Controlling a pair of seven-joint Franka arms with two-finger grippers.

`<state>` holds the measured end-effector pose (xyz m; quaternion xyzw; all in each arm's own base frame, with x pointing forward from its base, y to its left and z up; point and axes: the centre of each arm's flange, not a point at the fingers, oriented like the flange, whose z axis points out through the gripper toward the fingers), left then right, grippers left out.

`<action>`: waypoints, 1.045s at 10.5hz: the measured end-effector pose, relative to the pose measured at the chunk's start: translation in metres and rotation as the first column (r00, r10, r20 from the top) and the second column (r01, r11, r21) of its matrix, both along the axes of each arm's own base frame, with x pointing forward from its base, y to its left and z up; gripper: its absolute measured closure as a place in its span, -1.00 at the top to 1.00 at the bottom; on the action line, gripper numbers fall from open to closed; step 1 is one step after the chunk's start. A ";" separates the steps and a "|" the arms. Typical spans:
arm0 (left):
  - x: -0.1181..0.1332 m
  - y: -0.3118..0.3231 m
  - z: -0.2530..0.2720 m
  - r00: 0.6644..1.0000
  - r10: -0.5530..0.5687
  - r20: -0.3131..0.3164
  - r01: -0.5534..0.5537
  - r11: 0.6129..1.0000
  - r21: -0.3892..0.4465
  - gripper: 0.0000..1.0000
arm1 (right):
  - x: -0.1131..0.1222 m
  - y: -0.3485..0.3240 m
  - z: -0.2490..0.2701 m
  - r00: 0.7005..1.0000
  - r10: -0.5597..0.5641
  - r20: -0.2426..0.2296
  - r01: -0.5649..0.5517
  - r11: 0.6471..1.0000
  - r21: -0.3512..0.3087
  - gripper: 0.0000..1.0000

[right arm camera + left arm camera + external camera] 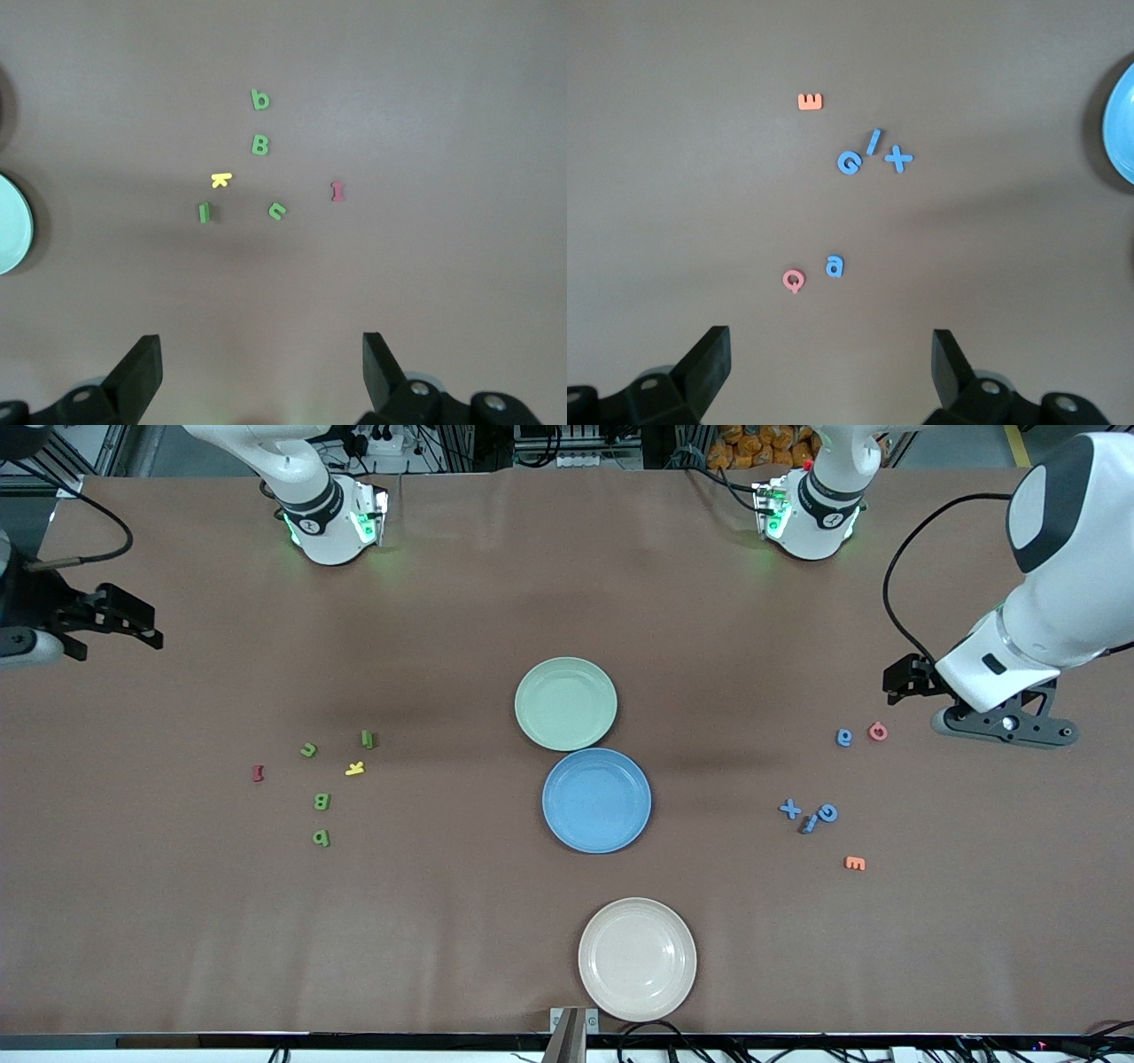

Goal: Sort letters by color into matching plates
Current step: 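Reach the right gripper to green letters while the left gripper reaches blue ones, then grasp the blue bar with the left gripper while the right gripper lowers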

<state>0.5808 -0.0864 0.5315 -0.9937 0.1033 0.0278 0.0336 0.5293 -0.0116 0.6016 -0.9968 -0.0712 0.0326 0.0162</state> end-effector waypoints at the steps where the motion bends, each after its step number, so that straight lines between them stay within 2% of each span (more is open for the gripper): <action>1: 0.005 -0.002 -0.006 1.000 -0.004 0.011 0.004 1.000 -0.005 1.00 | 0.002 0.002 -0.017 1.000 0.003 -0.006 -0.003 1.000 0.000 1.00; 5: 0.021 -0.039 -0.050 0.995 -0.102 -0.007 0.101 0.994 -0.031 1.00 | 0.006 0.006 -0.084 1.000 0.009 0.004 -0.009 1.000 -0.001 1.00; 8: 0.033 -0.075 -0.100 0.978 -0.207 -0.019 0.205 0.976 -0.069 1.00 | 0.005 0.006 -0.144 0.997 0.005 0.071 -0.005 1.000 -0.004 1.00; 10: 0.044 -0.074 -0.131 0.960 -0.280 -0.022 0.277 0.957 -0.092 1.00 | -0.003 0.006 -0.189 0.992 0.004 0.123 -0.003 1.000 -0.008 1.00; 11: 0.050 -0.069 -0.145 0.952 -0.306 -0.025 0.302 0.948 -0.102 1.00 | -0.007 0.006 -0.207 0.992 0.004 0.130 -0.003 1.000 -0.009 1.00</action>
